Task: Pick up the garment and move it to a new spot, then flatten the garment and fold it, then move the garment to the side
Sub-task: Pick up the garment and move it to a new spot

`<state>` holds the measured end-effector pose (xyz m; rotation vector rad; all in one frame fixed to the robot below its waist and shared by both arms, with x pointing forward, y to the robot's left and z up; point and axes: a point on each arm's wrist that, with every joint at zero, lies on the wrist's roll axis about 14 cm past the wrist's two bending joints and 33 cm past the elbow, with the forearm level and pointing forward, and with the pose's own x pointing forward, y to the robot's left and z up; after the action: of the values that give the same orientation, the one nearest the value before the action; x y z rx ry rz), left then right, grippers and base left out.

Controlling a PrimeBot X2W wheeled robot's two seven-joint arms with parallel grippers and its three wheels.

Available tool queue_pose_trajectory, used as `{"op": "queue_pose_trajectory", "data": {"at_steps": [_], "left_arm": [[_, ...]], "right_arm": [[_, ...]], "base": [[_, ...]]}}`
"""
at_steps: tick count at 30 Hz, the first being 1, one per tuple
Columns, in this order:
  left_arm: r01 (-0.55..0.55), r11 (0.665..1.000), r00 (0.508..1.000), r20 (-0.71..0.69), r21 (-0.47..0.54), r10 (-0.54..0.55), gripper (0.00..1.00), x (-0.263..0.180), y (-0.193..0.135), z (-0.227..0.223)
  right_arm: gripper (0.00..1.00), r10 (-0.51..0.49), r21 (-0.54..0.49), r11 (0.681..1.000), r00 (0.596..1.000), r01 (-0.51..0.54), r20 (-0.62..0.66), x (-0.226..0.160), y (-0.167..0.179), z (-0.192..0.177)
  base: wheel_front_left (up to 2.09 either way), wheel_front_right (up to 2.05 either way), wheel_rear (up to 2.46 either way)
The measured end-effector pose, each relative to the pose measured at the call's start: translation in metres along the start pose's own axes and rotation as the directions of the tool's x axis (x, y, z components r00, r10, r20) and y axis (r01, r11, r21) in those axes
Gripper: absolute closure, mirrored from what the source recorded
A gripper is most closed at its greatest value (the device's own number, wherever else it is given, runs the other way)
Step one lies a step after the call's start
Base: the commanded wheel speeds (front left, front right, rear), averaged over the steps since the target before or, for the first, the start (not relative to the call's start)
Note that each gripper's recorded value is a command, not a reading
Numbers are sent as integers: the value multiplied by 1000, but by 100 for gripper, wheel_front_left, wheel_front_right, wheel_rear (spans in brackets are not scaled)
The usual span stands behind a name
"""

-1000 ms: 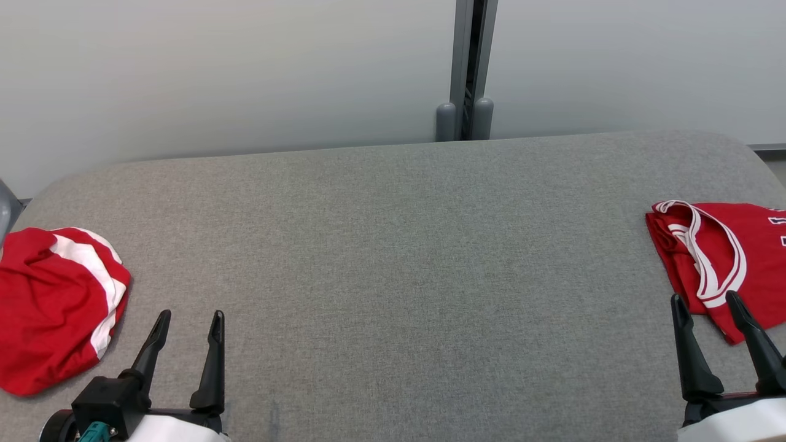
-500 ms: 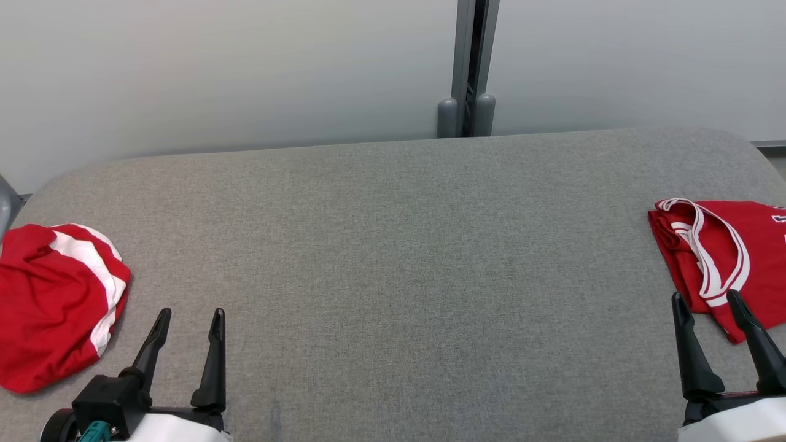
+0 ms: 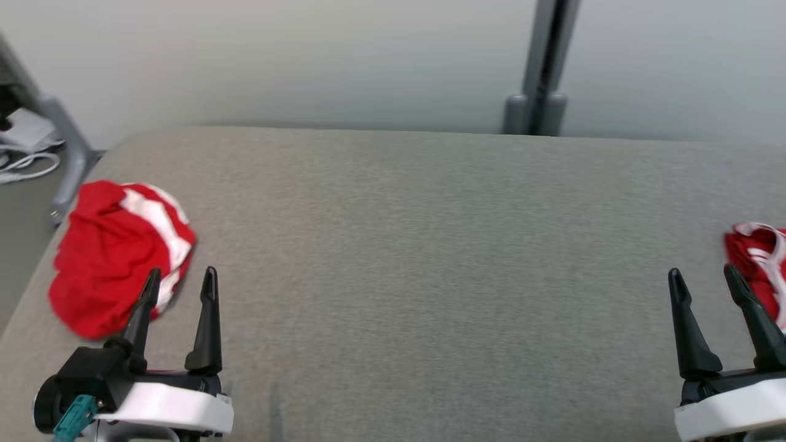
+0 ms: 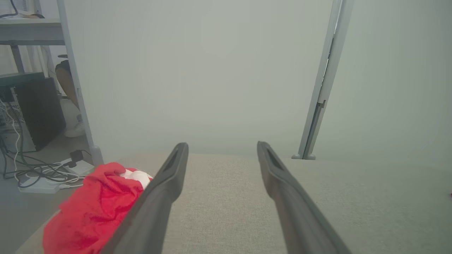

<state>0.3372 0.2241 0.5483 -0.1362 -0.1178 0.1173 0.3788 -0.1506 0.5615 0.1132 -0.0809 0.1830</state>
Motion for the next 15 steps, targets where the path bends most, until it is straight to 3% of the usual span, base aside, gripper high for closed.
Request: {"op": "queue_pose_trajectory", "data": {"at_steps": [7, 15], "left_arm": [[-155, 988, 987, 44, 6, 155, 0, -24, 46, 13], [-324, 946, 943, 86, 9, 322, 0, -64, 93, 26]], "right_arm": [[0, 165, 27, 986, 986, -164, -9, 33, 52, -8], [0, 326, 61, 944, 945, -324, -22, 57, 110, -17]], "base": [[0, 0, 0], [0, 0, 0]]}}
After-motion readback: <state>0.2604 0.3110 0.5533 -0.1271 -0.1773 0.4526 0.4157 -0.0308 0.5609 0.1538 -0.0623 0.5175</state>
